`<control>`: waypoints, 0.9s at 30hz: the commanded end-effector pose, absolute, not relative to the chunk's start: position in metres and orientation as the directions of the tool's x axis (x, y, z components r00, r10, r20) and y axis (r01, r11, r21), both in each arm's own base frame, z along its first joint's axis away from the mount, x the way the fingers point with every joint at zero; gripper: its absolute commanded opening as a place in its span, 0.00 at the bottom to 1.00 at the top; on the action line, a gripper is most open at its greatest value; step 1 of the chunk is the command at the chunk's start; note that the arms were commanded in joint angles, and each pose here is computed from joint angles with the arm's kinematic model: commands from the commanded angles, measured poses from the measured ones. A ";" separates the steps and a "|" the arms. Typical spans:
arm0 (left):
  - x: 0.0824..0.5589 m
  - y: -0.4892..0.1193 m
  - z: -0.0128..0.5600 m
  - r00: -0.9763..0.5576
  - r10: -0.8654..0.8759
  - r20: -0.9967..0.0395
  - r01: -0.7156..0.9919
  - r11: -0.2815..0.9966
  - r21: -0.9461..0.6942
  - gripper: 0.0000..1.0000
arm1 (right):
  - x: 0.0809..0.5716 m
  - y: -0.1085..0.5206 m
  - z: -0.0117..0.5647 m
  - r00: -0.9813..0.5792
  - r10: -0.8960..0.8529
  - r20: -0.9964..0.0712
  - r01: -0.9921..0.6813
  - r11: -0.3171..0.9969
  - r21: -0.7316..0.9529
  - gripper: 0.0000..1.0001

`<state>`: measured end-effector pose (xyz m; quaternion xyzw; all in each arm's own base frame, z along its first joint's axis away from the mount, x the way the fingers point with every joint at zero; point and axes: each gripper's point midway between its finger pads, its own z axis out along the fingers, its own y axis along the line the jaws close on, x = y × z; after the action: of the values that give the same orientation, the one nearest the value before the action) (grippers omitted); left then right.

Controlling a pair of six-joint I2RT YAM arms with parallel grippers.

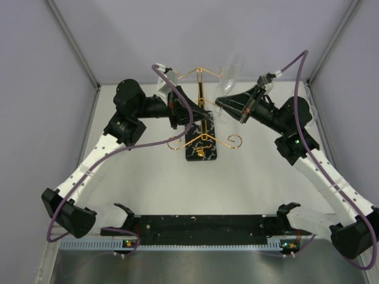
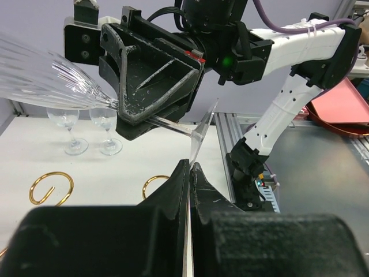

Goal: Take the wine glass off the wine glass rack

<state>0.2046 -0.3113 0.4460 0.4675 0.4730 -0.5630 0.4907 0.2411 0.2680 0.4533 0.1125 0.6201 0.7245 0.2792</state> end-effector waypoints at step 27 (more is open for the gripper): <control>0.171 -0.282 0.501 -0.646 -0.294 -0.704 0.740 -0.019 -0.672 0.70 | 0.151 0.228 0.404 -0.457 0.009 -0.889 -0.822 0.378 0.426 0.00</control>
<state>0.1605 -0.2789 0.4761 0.2566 0.5712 -0.6636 0.4092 0.1823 0.2432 0.4101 -0.1932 0.7210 0.5337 0.3976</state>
